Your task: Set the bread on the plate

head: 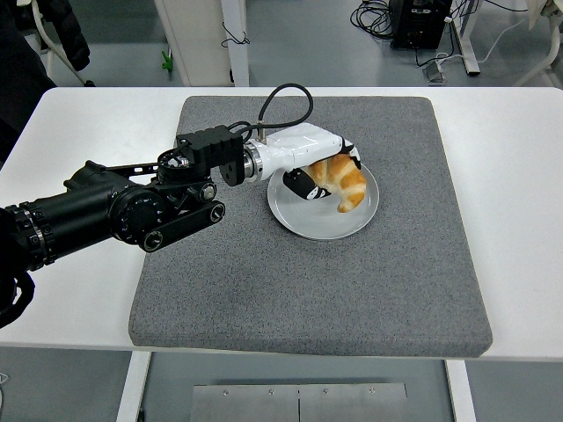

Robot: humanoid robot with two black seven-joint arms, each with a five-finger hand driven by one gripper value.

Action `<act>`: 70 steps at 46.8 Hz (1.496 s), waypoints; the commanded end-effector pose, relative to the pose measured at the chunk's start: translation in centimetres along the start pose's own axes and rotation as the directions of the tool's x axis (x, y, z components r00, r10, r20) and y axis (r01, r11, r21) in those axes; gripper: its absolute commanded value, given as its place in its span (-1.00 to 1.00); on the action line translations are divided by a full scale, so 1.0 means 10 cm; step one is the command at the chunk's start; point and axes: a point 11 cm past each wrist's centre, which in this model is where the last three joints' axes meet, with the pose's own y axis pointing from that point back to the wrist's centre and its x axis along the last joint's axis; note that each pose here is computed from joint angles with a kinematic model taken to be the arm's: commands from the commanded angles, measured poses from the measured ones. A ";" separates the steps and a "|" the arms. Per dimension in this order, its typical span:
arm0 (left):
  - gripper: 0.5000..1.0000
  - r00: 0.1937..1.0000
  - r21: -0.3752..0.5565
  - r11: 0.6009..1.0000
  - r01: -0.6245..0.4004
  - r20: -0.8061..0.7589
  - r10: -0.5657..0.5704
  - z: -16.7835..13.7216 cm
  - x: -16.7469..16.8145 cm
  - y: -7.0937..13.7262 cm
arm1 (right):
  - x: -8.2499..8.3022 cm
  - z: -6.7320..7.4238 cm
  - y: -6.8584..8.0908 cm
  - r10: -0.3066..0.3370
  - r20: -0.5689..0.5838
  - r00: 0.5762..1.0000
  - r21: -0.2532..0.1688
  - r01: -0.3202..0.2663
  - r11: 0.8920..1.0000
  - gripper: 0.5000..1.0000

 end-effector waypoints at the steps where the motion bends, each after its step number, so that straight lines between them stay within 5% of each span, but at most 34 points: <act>1: -0.96 1.000 0.027 1.000 0.004 -0.002 -0.004 -0.07 -0.07 -0.02 | 0.00 0.00 0.00 0.001 0.000 1.000 0.000 -0.001 1.000 1.00; 58: -0.92 1.000 0.055 0.998 -0.016 -0.020 0.017 -0.15 -0.26 -0.01 | 0.00 0.00 0.00 0.001 0.000 1.000 0.000 -0.001 1.000 1.00; 70: -0.64 1.000 0.053 0.998 -0.021 -0.011 0.022 -0.14 -0.28 0.00 | 0.00 0.00 0.00 0.001 0.000 1.000 0.000 -0.001 1.000 1.00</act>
